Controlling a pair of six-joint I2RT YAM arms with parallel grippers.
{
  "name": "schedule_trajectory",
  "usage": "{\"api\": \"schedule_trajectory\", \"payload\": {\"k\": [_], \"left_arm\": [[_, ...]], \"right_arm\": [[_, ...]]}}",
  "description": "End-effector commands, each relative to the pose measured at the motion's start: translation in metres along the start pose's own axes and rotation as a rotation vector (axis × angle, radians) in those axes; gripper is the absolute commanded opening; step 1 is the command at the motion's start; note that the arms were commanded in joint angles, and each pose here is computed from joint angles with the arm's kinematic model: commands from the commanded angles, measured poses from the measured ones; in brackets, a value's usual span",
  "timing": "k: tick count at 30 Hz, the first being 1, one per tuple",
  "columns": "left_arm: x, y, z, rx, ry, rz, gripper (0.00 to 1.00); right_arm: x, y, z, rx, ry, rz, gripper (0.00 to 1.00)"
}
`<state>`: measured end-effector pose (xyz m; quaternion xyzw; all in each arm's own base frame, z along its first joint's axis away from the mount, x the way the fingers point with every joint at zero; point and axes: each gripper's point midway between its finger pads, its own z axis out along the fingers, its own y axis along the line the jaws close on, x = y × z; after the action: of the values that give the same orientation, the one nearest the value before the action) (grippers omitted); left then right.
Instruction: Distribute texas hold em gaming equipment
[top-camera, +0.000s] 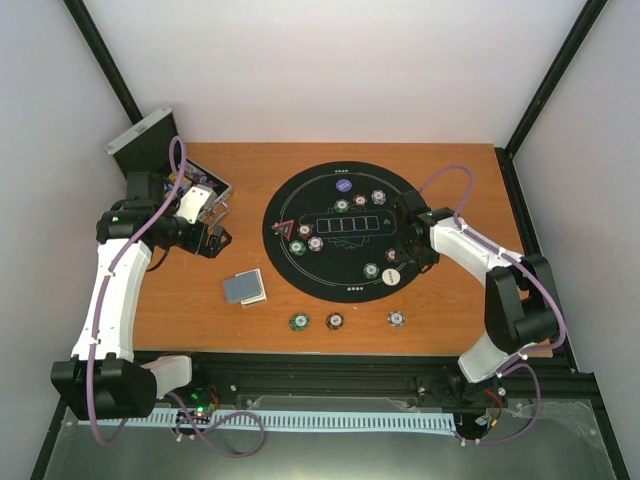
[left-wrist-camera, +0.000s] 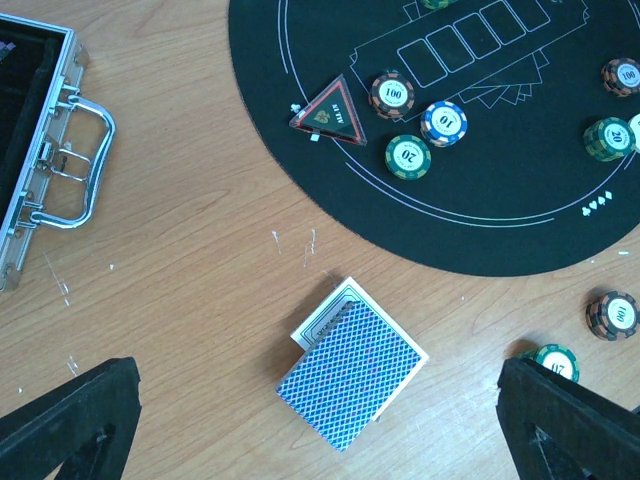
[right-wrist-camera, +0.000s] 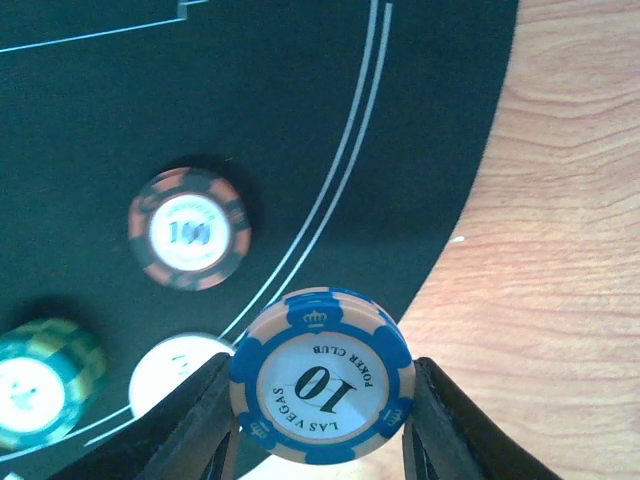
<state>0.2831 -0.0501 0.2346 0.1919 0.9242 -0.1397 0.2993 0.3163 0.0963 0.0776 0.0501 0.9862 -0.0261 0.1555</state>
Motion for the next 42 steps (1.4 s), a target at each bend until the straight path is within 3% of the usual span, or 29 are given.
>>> {"api": "schedule_trajectory", "payload": {"k": [1, 10, 17, 25, 34, 39, 42], "left_arm": [[-0.009, 0.0, -0.007, -0.004, -0.027, 0.007, 1.0], [-0.006, 0.0, -0.005, 0.001, -0.013, 0.032, 1.0], [0.03, 0.0, 0.005, 0.027, 0.138, 0.196, 1.0], [0.066, -0.003, 0.018, 0.064, 0.213, 0.371, 1.0], [0.104, -0.012, 0.052, 0.089, 0.298, 0.534, 1.0], [0.123, -0.014, 0.072, 0.091, 0.334, 0.641, 1.0], [0.125, -0.018, 0.078, 0.126, 0.332, 0.667, 1.0]], "right_arm": [[-0.022, -0.009, 0.012, -0.002, -0.015, 0.01, 0.34], [-0.036, -0.013, 0.051, 0.01, 0.047, 0.033, 0.34], [-0.032, -0.017, 0.078, 0.026, 0.099, 0.043, 0.36], [-0.042, -0.013, 0.054, -0.019, 0.048, 0.062, 0.67], [-0.052, 0.008, -0.025, -0.119, -0.13, 0.048, 0.82], [-0.039, 0.033, -0.058, -0.196, -0.195, -0.006, 0.99], [-0.027, 0.046, -0.066, -0.235, -0.194, -0.033, 1.0]]}}
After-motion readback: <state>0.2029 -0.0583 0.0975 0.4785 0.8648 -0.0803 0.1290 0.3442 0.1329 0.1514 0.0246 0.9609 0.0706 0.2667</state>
